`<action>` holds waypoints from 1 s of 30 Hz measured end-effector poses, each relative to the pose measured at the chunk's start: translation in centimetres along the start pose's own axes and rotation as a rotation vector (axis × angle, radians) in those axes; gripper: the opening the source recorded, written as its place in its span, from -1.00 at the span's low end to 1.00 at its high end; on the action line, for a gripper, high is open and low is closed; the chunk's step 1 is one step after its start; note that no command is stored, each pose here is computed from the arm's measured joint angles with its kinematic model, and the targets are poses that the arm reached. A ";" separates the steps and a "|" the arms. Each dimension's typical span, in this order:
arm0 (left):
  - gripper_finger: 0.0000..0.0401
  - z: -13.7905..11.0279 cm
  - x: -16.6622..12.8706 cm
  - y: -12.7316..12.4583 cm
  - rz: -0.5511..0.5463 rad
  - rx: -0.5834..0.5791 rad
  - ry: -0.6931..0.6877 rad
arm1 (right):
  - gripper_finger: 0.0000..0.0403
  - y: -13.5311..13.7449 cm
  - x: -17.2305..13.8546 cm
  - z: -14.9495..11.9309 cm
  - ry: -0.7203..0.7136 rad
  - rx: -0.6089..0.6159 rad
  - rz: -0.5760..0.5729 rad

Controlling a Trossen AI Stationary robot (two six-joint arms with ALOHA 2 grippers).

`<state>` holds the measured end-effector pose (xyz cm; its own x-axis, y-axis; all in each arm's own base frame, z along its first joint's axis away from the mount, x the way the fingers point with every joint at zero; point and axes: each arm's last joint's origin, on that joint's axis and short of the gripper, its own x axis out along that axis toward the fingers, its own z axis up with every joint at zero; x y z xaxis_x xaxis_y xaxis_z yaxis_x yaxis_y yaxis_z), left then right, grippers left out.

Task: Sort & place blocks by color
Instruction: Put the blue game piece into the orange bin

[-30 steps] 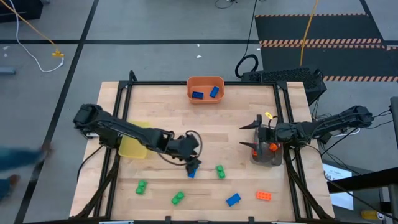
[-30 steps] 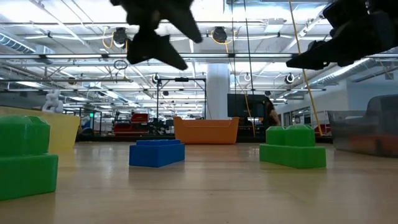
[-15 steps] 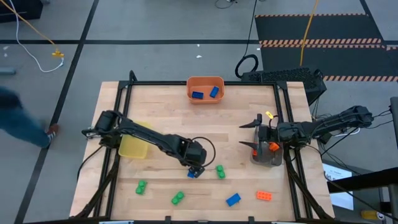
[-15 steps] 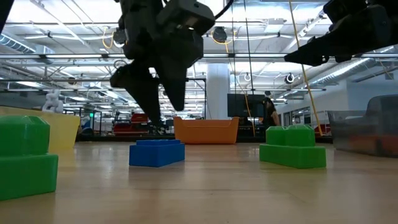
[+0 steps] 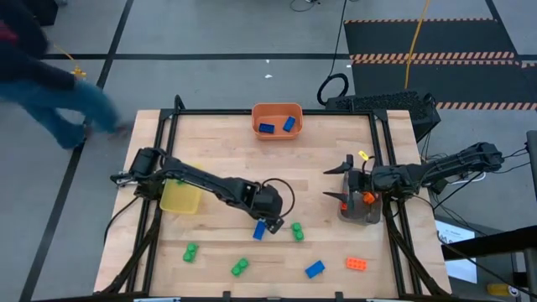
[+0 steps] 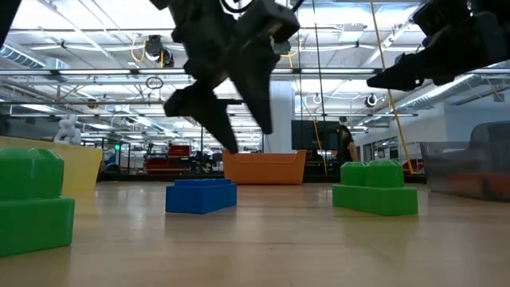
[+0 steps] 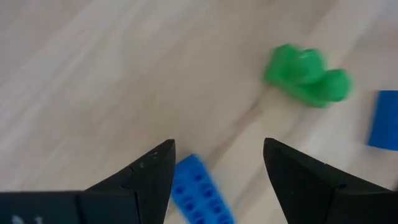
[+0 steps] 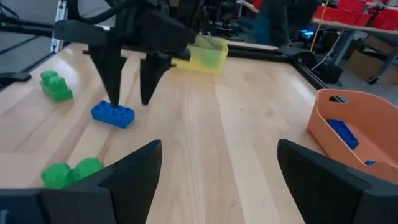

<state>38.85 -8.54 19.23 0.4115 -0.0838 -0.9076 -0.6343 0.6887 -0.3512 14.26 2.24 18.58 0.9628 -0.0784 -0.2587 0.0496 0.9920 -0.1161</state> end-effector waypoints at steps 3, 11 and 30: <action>0.21 -0.3 0.0 0.4 0.064 -0.029 0.003 | 0.54 0.0 0.0 -0.2 0.018 -0.006 0.000; 0.21 -2.0 -0.1 -0.1 0.101 -0.088 0.018 | 0.54 0.0 0.0 -0.7 0.072 -0.024 0.003; 0.22 -5.4 4.2 -1.0 0.173 -0.125 0.038 | 0.54 0.0 0.0 -0.6 0.063 -0.022 0.002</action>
<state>37.65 -13.47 14.56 0.2657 -0.0010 -0.9640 -0.7708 0.6004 -0.2130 14.08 2.20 17.98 0.9443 -0.0835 -0.3183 0.0417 0.9898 -0.1361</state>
